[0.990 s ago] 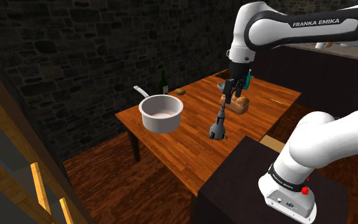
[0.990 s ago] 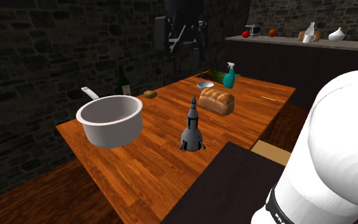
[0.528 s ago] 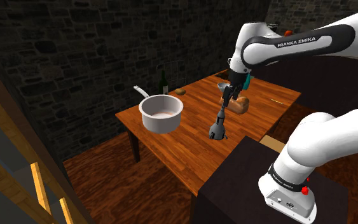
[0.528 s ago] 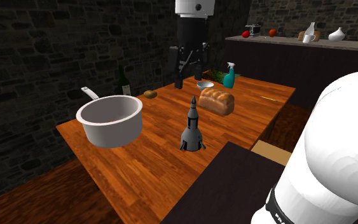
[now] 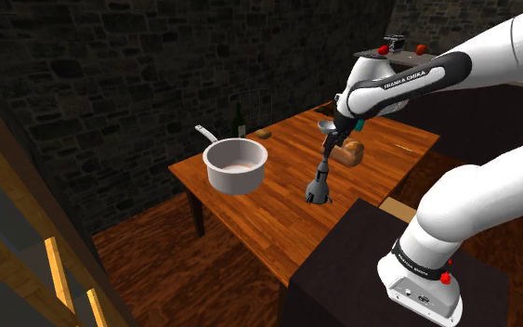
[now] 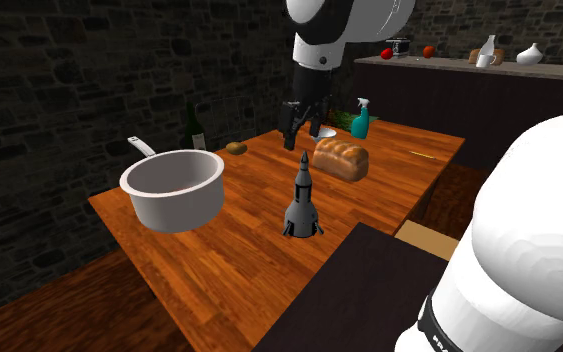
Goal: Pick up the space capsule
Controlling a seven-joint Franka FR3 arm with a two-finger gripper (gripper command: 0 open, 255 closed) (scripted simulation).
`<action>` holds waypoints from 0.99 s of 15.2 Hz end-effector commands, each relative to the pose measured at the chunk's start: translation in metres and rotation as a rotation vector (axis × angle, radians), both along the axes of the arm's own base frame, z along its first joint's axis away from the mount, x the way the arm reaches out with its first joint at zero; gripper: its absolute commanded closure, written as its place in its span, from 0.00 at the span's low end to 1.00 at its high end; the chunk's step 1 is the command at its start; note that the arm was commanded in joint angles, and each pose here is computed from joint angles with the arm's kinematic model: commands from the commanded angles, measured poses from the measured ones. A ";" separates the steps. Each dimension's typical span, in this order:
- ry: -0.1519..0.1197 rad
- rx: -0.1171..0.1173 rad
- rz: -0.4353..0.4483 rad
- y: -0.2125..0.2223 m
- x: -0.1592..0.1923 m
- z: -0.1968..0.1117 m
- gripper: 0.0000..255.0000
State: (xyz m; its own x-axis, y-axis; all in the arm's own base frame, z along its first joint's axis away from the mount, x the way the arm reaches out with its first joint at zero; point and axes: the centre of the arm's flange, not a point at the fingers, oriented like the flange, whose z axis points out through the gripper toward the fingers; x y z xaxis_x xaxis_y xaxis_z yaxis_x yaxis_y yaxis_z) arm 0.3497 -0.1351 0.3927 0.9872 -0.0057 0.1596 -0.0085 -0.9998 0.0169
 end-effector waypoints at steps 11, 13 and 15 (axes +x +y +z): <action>-0.197 -0.067 -0.009 -0.108 0.049 -0.079 0.00; -0.208 -0.071 -0.010 -0.115 0.052 -0.088 0.00; -0.208 -0.071 -0.010 -0.115 0.052 -0.099 0.00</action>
State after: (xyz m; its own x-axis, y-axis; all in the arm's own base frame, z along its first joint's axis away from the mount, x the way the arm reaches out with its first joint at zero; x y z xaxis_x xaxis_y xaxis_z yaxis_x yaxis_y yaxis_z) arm 0.4016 -0.2484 0.3008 0.9338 0.0040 0.3578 -0.0269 -0.9963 0.0813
